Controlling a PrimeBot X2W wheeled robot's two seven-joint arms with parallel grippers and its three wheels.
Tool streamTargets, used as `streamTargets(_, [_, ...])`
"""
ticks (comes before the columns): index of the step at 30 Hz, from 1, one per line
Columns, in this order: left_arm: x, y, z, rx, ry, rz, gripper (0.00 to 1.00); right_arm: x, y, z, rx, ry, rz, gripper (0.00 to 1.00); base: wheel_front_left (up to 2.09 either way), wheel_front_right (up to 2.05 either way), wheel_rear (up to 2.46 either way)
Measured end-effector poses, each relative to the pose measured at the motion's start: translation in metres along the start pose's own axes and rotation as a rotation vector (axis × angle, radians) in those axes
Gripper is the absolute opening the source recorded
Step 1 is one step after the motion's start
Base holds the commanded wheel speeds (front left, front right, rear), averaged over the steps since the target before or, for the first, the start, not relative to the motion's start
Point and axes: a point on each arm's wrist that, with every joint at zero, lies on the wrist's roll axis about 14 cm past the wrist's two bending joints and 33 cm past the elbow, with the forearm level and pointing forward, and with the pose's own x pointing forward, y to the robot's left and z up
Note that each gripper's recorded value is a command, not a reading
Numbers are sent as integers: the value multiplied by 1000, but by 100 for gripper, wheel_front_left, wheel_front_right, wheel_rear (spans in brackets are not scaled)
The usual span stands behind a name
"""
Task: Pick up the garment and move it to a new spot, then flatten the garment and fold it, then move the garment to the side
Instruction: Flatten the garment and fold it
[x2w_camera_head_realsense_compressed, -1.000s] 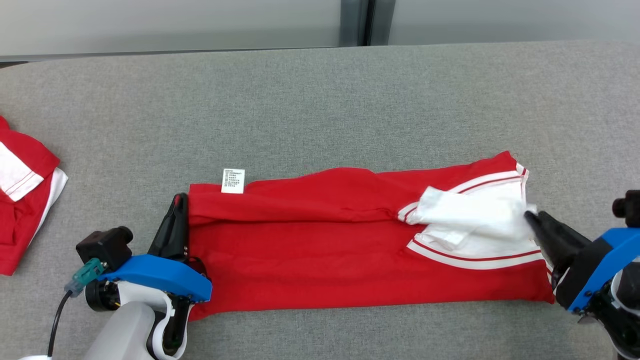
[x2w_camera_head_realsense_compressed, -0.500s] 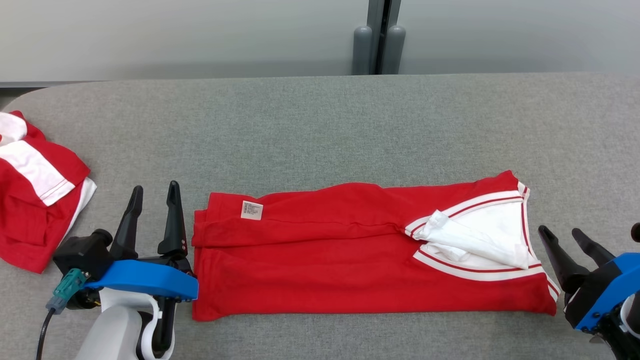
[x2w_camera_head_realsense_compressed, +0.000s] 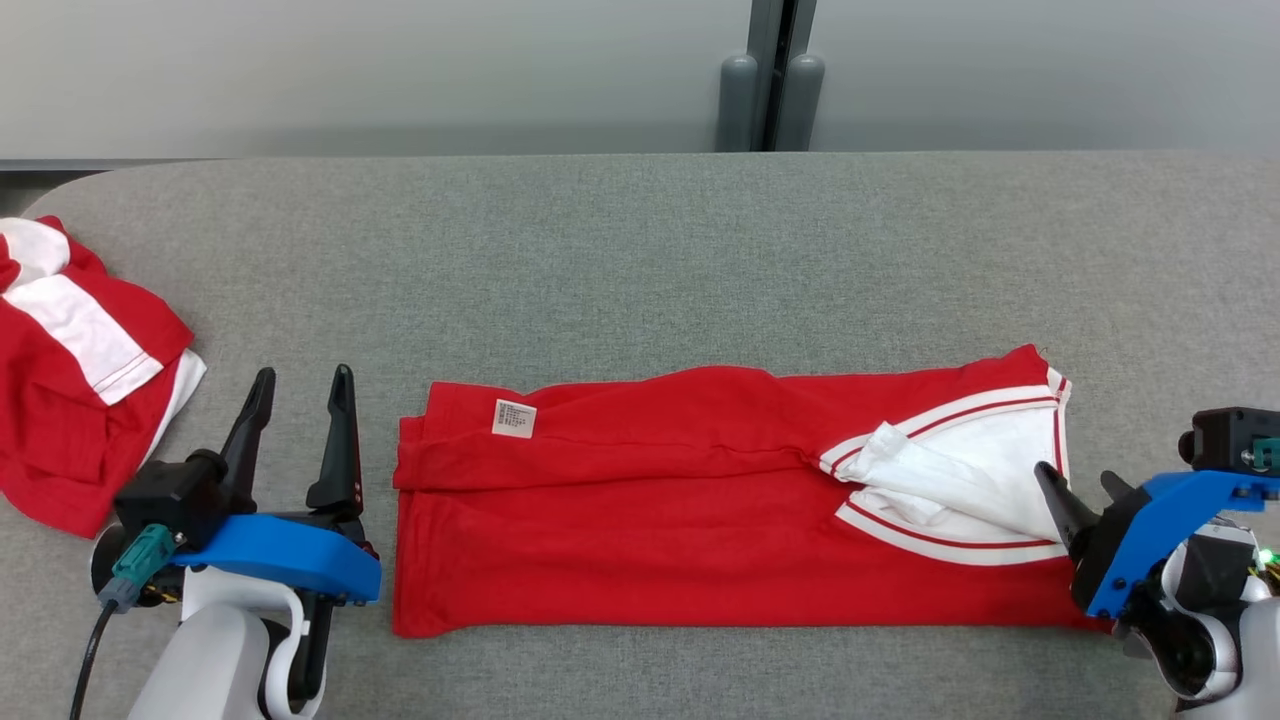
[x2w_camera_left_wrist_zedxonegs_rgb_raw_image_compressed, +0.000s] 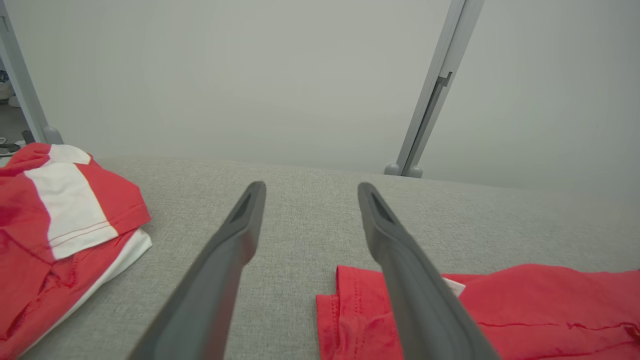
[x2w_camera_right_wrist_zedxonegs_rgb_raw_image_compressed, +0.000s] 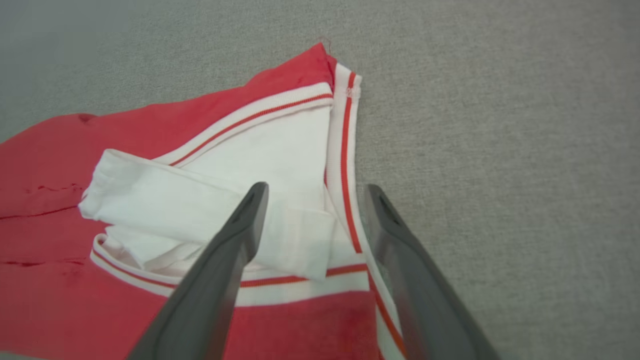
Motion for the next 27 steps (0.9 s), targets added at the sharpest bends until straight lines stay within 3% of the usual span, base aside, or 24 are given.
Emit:
streamTargets(17, [-10,10,5,17,-2,24,100,30,-1,-31,-60,153,-53,100,0,0,0])
streamTargets(18, [-11,11,5,16,-1,26,100,30,0,-32,-64,155,-49,80,0,0,0])
streamTargets(19, [-12,11,4,13,1,28,100,30,2,-32,-69,154,-44,27,0,0,0])
streamTargets(20, [-14,11,3,6,1,32,100,29,4,-32,-74,149,-39,0,0,0,0])
streamTargets(27, [-20,8,0,-7,5,34,100,22,1,-20,-82,95,-26,0,0,0,0])
